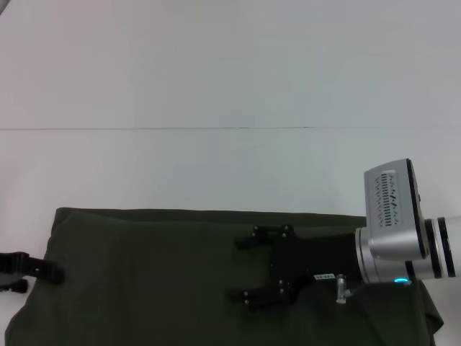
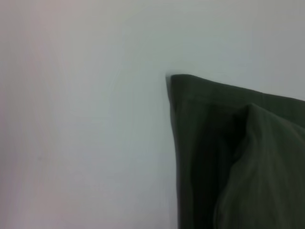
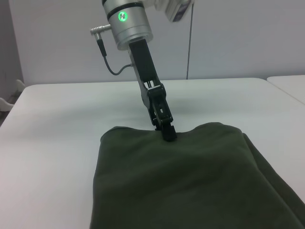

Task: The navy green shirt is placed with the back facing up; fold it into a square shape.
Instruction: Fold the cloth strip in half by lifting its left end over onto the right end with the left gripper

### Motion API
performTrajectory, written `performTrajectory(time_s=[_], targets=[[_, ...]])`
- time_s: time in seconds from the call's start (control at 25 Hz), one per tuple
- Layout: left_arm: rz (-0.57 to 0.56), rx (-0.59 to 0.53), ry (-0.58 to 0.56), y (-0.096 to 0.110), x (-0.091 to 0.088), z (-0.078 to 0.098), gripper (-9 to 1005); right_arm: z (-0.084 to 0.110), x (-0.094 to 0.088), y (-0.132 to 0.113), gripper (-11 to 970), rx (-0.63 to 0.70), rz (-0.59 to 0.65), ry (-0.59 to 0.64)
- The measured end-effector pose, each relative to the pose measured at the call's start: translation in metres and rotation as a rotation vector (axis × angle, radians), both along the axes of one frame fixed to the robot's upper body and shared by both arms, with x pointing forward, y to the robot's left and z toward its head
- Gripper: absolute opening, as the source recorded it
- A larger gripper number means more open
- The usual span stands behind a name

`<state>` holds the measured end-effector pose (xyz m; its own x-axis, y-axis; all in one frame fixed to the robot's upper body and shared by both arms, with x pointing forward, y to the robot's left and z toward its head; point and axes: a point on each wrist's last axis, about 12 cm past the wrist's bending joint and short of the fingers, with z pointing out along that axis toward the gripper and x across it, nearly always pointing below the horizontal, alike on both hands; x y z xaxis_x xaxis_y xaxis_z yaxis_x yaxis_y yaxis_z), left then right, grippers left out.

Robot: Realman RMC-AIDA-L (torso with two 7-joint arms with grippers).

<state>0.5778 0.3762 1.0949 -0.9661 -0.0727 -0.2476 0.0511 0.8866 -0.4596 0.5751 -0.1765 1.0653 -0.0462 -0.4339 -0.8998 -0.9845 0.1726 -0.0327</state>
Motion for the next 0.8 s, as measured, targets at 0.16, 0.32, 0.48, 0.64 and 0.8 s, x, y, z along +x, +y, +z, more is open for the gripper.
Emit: performTrajectory(time_s=[0.16,0.32,0.48,0.64,0.8], targets=[[-0.009,-0.015,0.007,-0.005,0.001,-0.001,877,0.000,0.000,0.000,908,0.000,0.000,0.000],[-0.020,-0.032,0.011,-0.012,0.003,-0.002,877,0.000,0.000,0.000,908,0.000,-0.001,0.001],[-0.037,-0.056,0.011,-0.025,0.005,-0.004,877,0.000,0.000,0.000,908,0.000,0.000,0.001],[-0.049,-0.092,0.006,-0.039,0.007,-0.006,876,0.000,0.000,0.000,908,0.000,0.000,0.001],[-0.063,-0.121,0.015,-0.049,0.009,-0.008,876,0.000,0.000,0.000,908,0.000,0.000,0.000]])
